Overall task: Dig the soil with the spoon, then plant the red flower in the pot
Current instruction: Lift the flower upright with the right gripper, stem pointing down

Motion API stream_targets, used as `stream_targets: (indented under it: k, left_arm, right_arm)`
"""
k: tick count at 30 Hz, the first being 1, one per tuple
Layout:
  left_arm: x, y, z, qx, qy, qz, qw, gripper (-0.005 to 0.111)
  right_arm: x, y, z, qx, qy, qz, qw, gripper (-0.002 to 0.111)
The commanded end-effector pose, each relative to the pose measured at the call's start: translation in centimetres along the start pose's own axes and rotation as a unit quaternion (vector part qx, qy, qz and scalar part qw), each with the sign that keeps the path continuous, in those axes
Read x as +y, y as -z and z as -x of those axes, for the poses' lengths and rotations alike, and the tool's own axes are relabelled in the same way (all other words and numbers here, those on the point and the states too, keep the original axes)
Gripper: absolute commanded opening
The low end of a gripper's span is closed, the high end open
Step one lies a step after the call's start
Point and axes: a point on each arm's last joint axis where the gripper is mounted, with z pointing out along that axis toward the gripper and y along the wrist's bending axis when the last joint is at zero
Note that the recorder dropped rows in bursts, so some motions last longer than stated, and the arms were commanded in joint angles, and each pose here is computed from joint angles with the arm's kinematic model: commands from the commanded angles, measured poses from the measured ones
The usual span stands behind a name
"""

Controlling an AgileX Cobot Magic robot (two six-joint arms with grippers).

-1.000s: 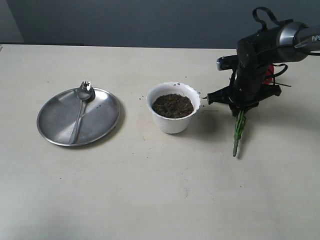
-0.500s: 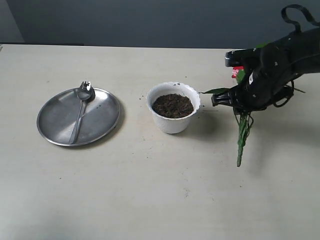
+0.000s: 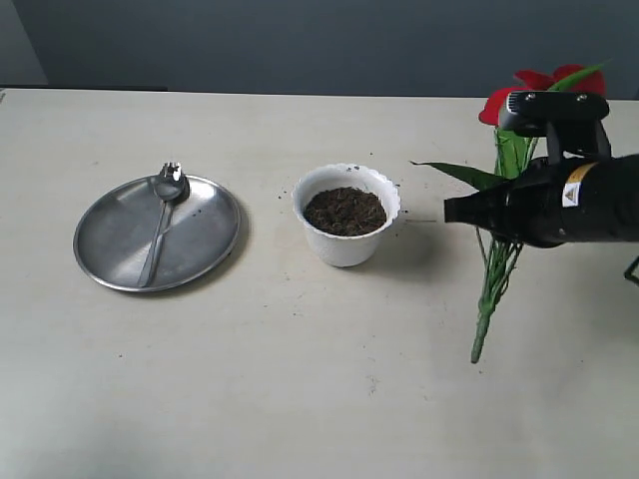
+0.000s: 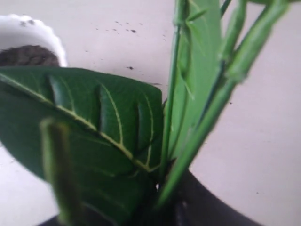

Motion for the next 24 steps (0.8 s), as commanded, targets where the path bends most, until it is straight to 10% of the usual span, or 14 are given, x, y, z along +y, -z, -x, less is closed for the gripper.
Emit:
stream_targets:
  k: [1, 24]
  left_arm:
    - [0.0, 0.0, 0.0, -0.007, 0.001, -0.001, 1.000, 0.000]
    - [0.0, 0.0, 0.0, -0.007, 0.001, -0.001, 1.000, 0.000]
  right_arm:
    - [1.6, 2.8, -1.2, -0.072, 0.024, 0.049, 0.996, -0.001]
    - [1.6, 7.2, -5.3, -0.188, 0.132, 0.094, 0.969, -0.001]
